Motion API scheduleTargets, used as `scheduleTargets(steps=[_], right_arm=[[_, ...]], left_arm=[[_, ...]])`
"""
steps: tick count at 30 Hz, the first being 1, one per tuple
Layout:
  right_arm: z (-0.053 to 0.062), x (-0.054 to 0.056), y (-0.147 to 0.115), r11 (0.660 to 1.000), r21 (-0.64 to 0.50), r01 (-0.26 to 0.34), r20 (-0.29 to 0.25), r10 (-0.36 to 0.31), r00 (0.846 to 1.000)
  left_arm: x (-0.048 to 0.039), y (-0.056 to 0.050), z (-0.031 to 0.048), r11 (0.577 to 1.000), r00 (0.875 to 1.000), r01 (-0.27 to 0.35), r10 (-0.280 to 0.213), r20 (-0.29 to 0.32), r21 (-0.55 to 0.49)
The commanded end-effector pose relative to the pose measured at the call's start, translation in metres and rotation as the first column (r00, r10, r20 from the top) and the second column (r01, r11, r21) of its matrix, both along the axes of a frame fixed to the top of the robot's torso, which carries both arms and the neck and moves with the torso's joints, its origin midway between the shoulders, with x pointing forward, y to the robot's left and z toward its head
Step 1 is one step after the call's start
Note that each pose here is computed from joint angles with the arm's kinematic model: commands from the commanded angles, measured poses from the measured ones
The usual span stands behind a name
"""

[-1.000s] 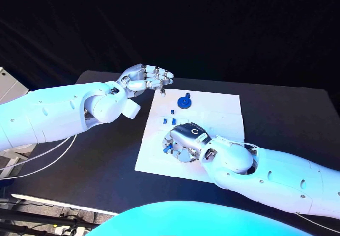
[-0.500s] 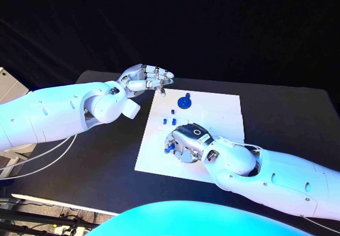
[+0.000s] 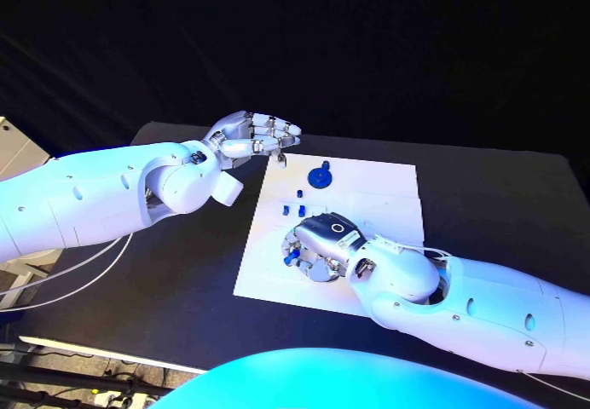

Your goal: Assemble the parts on the task board

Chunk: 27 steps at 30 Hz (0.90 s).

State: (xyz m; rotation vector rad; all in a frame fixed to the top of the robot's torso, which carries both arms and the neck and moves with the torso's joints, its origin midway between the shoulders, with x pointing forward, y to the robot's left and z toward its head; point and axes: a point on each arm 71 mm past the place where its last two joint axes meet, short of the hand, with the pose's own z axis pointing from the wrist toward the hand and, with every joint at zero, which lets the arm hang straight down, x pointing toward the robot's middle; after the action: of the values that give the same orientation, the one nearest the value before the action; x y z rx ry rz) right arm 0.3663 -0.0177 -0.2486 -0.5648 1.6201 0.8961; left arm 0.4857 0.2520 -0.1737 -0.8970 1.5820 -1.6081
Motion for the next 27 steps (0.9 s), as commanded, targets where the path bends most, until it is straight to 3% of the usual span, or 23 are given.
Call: scheduleTargets(steps=[1, 15, 27], right_arm=[[0.0000, 0.0001, 0.0028, 1.000, -0.016, -0.012, -0.001, 0.012, 1.000], [0.0000, 0.0004, 0.0100, 0.999, -0.041, -0.012, -0.006, 0.011, 1.000], [0.0029, 0.0018, 0.0053, 0.999, -0.029, 0.017, 0.037, -0.016, 0.999]], left_arm=[[-0.0005, -0.0022, 0.0008, 1.000, 1.000, 0.013, -0.013, -0.001, -0.013], [-0.0007, -0.0023, 0.0007, 1.000, 1.000, 0.014, -0.014, -0.003, -0.012], [-0.0008, -0.0017, 0.0007, 1.000, 1.000, 0.013, -0.013, -0.004, -0.011]])
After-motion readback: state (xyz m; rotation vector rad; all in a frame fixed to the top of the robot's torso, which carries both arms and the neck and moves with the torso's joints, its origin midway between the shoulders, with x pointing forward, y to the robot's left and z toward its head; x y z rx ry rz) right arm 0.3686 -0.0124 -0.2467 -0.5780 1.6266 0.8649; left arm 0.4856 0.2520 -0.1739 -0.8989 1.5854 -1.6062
